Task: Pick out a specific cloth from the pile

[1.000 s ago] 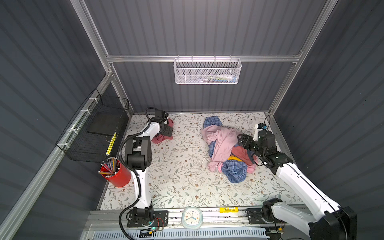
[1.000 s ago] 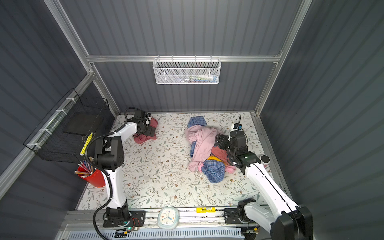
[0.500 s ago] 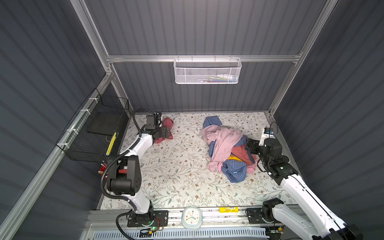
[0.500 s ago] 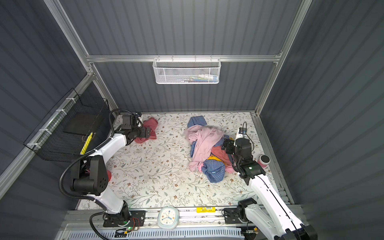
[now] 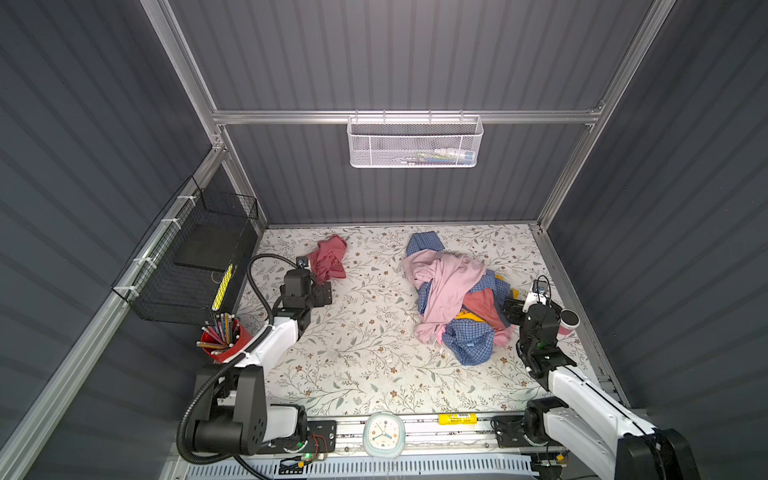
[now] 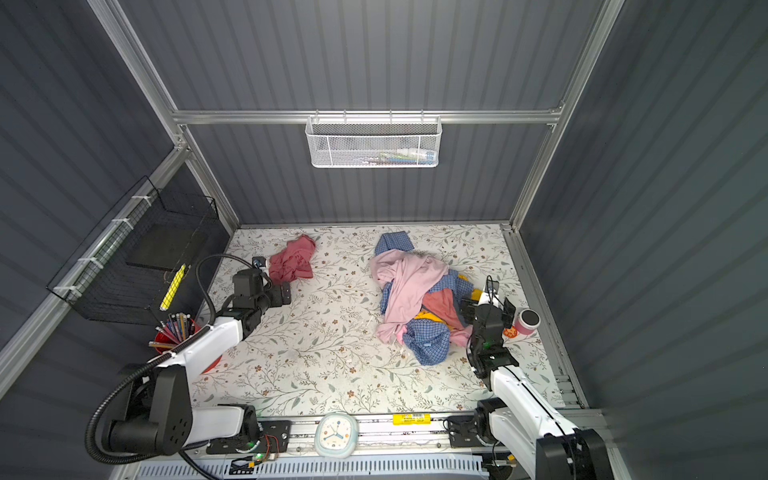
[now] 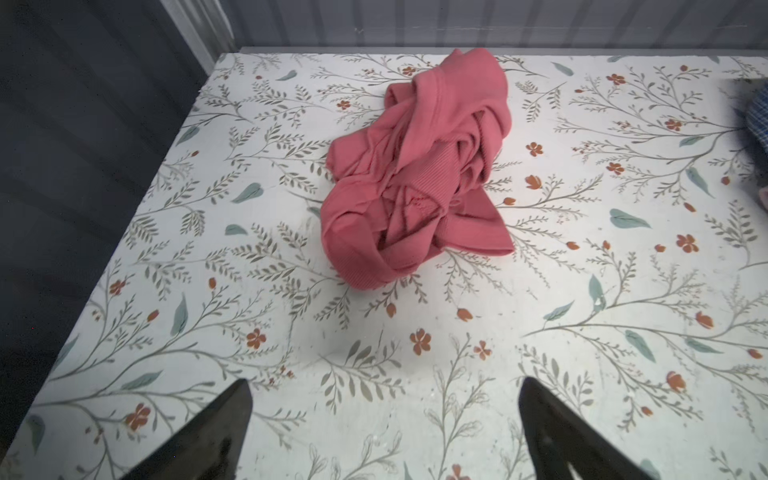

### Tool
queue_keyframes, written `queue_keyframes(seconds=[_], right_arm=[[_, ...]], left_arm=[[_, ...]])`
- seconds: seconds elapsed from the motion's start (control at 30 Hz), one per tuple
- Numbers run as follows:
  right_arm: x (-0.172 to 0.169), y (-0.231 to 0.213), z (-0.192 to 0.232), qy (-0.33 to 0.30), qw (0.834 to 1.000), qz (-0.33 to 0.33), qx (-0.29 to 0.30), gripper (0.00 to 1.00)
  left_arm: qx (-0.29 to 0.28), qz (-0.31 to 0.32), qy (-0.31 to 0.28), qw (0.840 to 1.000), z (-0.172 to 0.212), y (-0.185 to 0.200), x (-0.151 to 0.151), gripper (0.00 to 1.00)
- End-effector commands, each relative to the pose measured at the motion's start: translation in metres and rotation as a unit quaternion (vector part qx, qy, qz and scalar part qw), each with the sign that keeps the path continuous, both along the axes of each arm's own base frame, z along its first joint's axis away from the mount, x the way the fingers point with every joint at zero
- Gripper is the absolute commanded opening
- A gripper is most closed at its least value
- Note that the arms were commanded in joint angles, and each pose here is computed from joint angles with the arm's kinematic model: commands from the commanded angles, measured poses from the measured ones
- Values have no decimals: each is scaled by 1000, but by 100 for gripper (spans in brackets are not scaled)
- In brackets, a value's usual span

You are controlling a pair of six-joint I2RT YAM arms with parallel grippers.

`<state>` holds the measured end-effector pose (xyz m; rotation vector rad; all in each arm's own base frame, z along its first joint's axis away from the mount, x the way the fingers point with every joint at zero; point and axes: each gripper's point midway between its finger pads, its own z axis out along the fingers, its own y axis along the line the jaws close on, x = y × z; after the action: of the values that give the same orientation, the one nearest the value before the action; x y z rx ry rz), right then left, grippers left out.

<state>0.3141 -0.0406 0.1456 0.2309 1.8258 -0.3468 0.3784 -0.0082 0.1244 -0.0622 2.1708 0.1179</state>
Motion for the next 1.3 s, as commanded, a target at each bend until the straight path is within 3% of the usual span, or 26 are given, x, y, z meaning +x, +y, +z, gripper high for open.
queue_keyframes(seconds=[0.0, 0.23, 0.37, 0.5, 0.7, 0.87, 0.93, 1.03, 1.27], right_arm=[[6, -8, 16, -67, 998, -11, 12, 99], [26, -11, 11, -91, 996, -1, 14, 99], [42, -4, 3, -68, 997, 24, 39, 99], [47, 1, -7, -90, 995, 42, 35, 99], [60, 6, -21, -44, 997, 55, 41, 99], [64, 6, -22, -41, 996, 61, 44, 99], [65, 6, -21, -47, 996, 62, 42, 99], [65, 4, -22, -42, 996, 57, 47, 99], [66, 1, -23, -41, 996, 53, 52, 99]], left_arm=[[8, 47, -73, 996, 18, 15, 0, 100], [20, 60, -120, 991, 4, 23, -9, 100], [13, 76, -137, 988, -11, 26, -4, 100], [24, 63, -145, 987, -19, 23, 4, 100], [35, 55, -158, 985, -27, 22, 8, 100], [44, 21, -173, 984, -42, 12, 18, 100], [37, 16, -120, 992, -53, 9, 24, 100], [38, 21, -91, 995, -60, 11, 33, 100], [41, 24, -107, 993, -56, 12, 35, 100]])
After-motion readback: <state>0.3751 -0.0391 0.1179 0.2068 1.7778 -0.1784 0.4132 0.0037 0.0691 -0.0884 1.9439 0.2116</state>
